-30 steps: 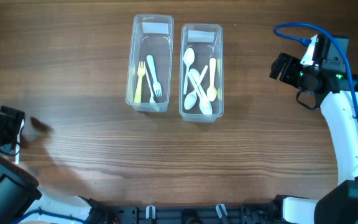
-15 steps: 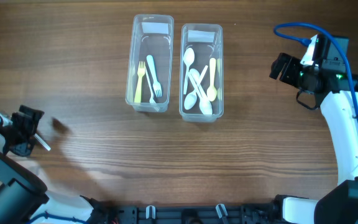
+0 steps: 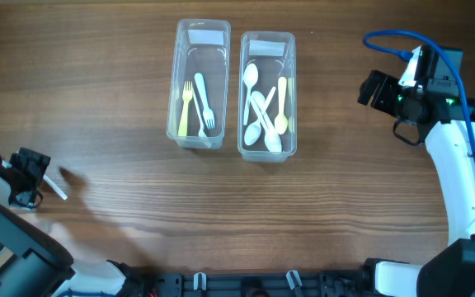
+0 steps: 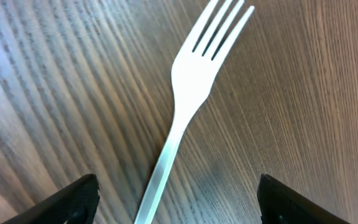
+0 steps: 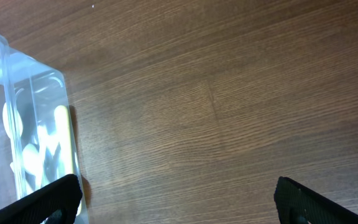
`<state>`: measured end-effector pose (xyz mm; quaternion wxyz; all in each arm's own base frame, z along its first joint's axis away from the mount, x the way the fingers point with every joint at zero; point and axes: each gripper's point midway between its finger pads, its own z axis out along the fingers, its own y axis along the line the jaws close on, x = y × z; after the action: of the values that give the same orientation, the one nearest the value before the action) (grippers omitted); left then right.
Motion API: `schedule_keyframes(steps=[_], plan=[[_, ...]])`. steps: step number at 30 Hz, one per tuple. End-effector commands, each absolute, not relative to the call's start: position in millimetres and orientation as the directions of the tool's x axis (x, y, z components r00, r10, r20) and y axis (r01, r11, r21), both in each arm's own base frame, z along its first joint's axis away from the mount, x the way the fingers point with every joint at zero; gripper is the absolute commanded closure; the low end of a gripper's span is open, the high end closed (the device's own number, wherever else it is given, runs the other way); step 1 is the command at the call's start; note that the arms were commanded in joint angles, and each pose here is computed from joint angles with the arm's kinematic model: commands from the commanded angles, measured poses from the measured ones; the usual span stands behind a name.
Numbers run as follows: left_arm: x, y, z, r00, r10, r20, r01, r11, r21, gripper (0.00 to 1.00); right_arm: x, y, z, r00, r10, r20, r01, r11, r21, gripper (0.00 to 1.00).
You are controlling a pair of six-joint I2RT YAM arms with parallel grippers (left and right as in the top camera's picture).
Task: Pack container
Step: 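Lift the white fork and drop it into the left container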
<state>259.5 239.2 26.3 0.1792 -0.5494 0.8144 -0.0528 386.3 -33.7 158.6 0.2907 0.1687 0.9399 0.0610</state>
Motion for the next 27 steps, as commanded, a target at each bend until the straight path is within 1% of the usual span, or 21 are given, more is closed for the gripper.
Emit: schedule_keyframes(steps=[1, 3, 7, 12, 16, 20, 22, 24, 27], plan=[[263.2, 239.3, 29.9, -0.397, -0.867, -0.300, -0.862, 0.465, -0.203, 0.17, 388.5, -36.9, 166.3, -0.764, 0.336, -0.551, 0.272, 0.942, 0.196, 0.00], [266.8, 239.7, 30.5, -0.427, -0.842, -0.330, -0.855, 0.495, -0.156, 0.16, 388.6, -36.9, 166.4, -0.764, 0.336, -0.551, 0.272, 0.942, 0.196, 0.00], [267.7, 242.7, 31.4, -0.443, -0.820, -0.362, -0.858, 0.505, -0.094, 0.16, 388.5, -36.9, 166.3, -0.765, 0.335, -0.551, 0.272, 0.942, 0.196, 0.00], [271.5, 246.1, 33.1, -0.436, -0.815, -0.381, -0.857, 0.506, -0.102, 0.16, 388.5, -36.9, 166.3, -0.764, 0.335, -0.551, 0.272, 0.942, 0.196, 0.00], [279.3, 243.8, 32.9, -0.436, -0.815, -0.383, -0.844, 0.518, -0.140, 0.18, 388.5, -36.9, 166.3, -0.764, 0.336, -0.551, 0.272, 0.942, 0.196, 0.00], [278.7, 243.2, 18.0, -0.445, -0.822, -0.355, -0.847, 0.515, -0.131, 0.17, 388.5, -36.9, 166.3, -0.764, 0.335, -0.551, 0.272, 0.942, 0.196, 0.00], [278.0, 242.4, 8.1, -0.451, -0.827, -0.336, -0.849, 0.513, -0.124, 0.13, 388.5, -36.9, 166.3, -0.764, 0.335, -0.551, 0.272, 0.942, 0.196, 0.00], [277.1, 241.6, 0.2, -0.455, -0.831, -0.320, -0.851, 0.512, -0.119, 0.13, 388.5, -36.9, 166.3, -0.764, 0.335, -0.551, 0.272, 0.942, 0.196, 0.00], [276.3, 241.1, -7.0, -0.458, -0.834, -0.306, -0.852, 0.510, -0.114, 0.31, 388.5, -36.9, 166.3, -0.764, 0.335, -0.551, 0.272, 0.942, 0.196, 0.00]])
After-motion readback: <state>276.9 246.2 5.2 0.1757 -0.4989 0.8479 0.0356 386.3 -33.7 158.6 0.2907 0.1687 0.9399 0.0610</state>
